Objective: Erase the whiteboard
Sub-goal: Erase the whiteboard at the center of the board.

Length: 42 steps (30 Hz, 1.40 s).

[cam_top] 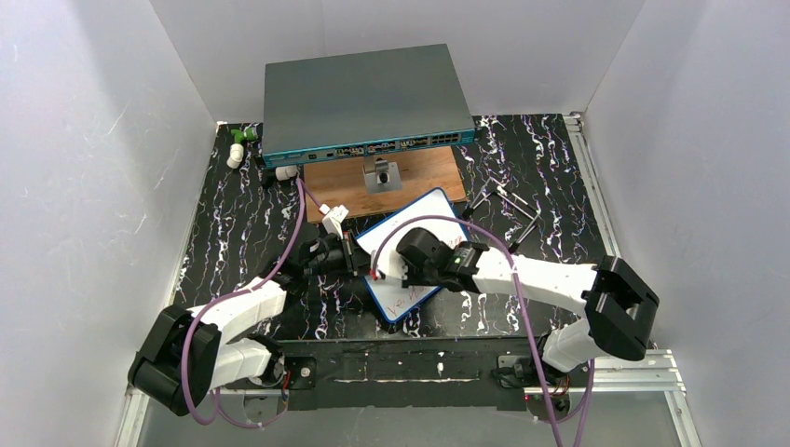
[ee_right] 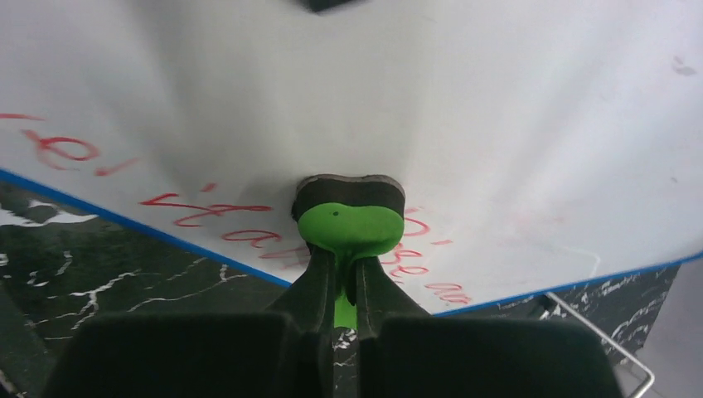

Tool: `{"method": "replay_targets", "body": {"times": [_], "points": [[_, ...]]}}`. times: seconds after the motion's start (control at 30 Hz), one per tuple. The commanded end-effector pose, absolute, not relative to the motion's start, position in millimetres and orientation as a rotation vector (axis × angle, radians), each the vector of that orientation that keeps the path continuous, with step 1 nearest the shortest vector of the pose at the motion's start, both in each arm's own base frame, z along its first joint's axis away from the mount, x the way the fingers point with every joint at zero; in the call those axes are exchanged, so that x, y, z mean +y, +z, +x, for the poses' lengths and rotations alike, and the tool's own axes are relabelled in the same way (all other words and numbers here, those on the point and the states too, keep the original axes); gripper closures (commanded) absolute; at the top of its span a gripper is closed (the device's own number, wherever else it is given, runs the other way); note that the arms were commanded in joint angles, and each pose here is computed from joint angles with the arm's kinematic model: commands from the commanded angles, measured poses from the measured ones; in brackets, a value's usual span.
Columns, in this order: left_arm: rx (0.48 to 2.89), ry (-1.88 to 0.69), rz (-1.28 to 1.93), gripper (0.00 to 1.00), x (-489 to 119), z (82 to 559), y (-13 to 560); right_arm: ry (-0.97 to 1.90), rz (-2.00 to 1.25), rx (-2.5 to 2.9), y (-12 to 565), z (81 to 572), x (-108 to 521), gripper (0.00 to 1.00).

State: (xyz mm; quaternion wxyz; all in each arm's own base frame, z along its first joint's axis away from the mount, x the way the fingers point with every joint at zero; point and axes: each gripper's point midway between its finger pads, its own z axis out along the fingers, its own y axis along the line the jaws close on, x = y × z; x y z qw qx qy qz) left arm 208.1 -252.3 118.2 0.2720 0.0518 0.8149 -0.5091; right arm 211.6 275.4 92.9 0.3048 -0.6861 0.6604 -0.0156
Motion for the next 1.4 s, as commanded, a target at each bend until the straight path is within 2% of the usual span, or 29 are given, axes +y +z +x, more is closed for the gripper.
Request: {"method": "replay_targets", "body": {"times": [0.0, 0.1, 0.4, 0.53, 0.73, 0.8, 1.13, 1.23, 1.37], "points": [[2.204, -1.481, 0.239, 1.00, -258.3, 182.4, 126.9, 0.121, -2.025, 1.642, 68.1, 156.9, 294.7, 0.99], [2.208, -1.477, 0.238, 1.00, -256.9, 181.4, 125.3, 0.089, -2.009, 1.632, 71.2, 161.5, 300.3, 0.99], [2.202, -1.487, 0.250, 1.00, -258.2, 181.2, 128.1, -0.042, -1.658, 1.819, 102.8, 243.3, 271.8, 0.99], [2.199, -1.493, 0.251, 1.00, -259.0, 181.6, 128.7, 0.009, -1.717, 1.842, 91.0, 231.8, 272.3, 0.99], [2.203, -1.485, 0.247, 1.00, -258.0, 181.4, 126.9, 0.174, -2.013, 1.685, 71.7, 162.1, 294.3, 0.99], [2.203, -1.485, 0.247, 1.00, -257.8, 181.1, 127.0, 0.179, -2.047, 1.657, 69.8, 154.4, 297.7, 0.99], [2.193, -1.485, 0.257, 1.00, -257.5, 180.2, 129.4, -0.060, -1.660, 1.851, 96.2, 247.2, 261.9, 0.99], [2.194, -1.493, 0.258, 1.00, -258.7, 180.8, 129.5, -0.051, -1.676, 1.869, 90.9, 245.4, 258.6, 0.99], [2.185, -1.490, 0.261, 1.00, -258.9, 182.0, 132.0, 0.103, -1.841, 1.829, 79.3, 207.0, 272.1, 0.99]]}}
